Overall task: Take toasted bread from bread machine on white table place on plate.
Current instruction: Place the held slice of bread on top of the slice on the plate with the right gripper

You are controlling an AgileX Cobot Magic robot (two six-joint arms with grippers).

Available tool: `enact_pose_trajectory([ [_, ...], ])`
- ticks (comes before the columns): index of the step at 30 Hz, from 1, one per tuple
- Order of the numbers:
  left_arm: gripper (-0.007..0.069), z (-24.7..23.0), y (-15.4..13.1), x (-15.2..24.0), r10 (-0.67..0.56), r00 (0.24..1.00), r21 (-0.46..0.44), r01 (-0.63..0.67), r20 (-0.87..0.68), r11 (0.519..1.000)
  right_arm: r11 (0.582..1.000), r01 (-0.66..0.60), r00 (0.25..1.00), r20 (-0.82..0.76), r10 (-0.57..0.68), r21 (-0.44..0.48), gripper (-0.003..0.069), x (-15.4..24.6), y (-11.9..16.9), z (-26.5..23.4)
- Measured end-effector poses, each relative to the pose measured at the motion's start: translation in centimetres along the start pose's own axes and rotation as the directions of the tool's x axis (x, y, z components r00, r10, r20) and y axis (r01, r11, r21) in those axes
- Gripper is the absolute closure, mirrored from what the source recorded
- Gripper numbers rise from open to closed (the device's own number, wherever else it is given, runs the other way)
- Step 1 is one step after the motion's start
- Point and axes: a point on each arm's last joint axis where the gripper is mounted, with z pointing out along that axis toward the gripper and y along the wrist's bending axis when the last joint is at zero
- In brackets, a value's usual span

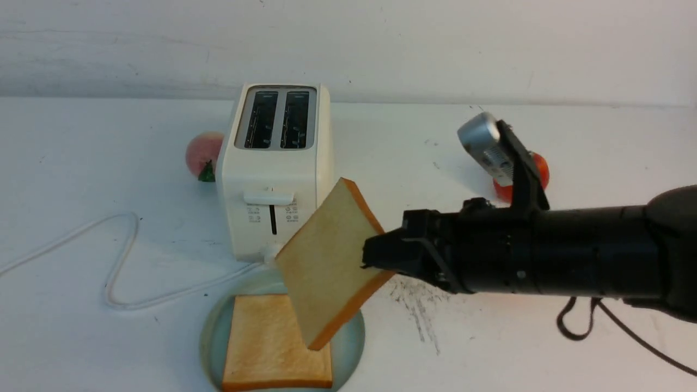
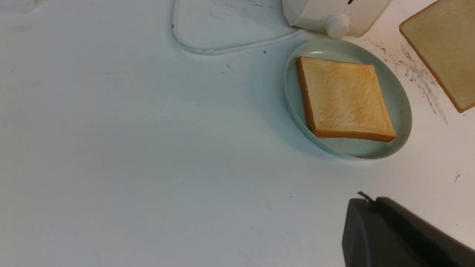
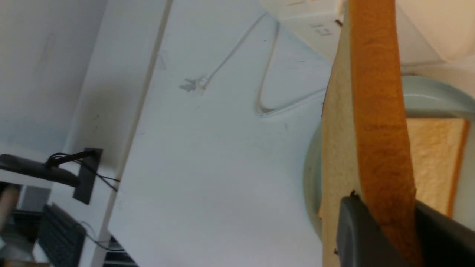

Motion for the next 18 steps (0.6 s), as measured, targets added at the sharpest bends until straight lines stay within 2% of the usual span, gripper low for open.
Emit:
enact_pose_trajectory([
  [4, 0.0639, 0.0, 0.0, 0.0, 0.0, 1.0, 0.0, 0.0, 0.001, 1.0, 0.999, 0.031, 0.997, -0.073, -0.033, -0.04, 0.0546, 1.4, -0.4, 2.2],
  [9, 0.0639, 0.0, 0.0, 0.0, 0.0, 1.0, 0.0, 0.0, 0.001, 1.0, 1.0, 0.015, 0.984, -0.179, -0.019, -0.025, 0.0546, 3.6, -1.6, 4.9],
  [13, 0.0639, 0.0, 0.0, 0.0, 0.0, 1.0, 0.0, 0.0, 0.0, 1.0, 1.0, 0.008, 0.981, -0.194, -0.012, -0.018, 0.0546, 3.6, -2.0, 5.9],
  [15, 0.0639, 0.0, 0.0, 0.0, 0.0, 1.0, -0.001, 0.0, -0.002, 1.0, 0.999, 0.013, 0.98, -0.198, -0.02, -0.036, 0.0546, 3.4, -1.9, 6.2],
  [17, 0.0639, 0.0, 0.0, 0.0, 0.0, 1.0, -0.001, 0.0, -0.002, 1.0, 0.992, 0.04, 0.975, -0.213, -0.065, -0.118, 0.0546, 3.0, -1.1, 6.0],
  [18, 0.0639, 0.0, 0.0, 0.0, 0.0, 1.0, -0.001, 0.0, -0.002, 1.0, 0.991, 0.044, 0.975, -0.211, -0.07, -0.127, 0.0546, 2.8, -1.0, 6.0],
])
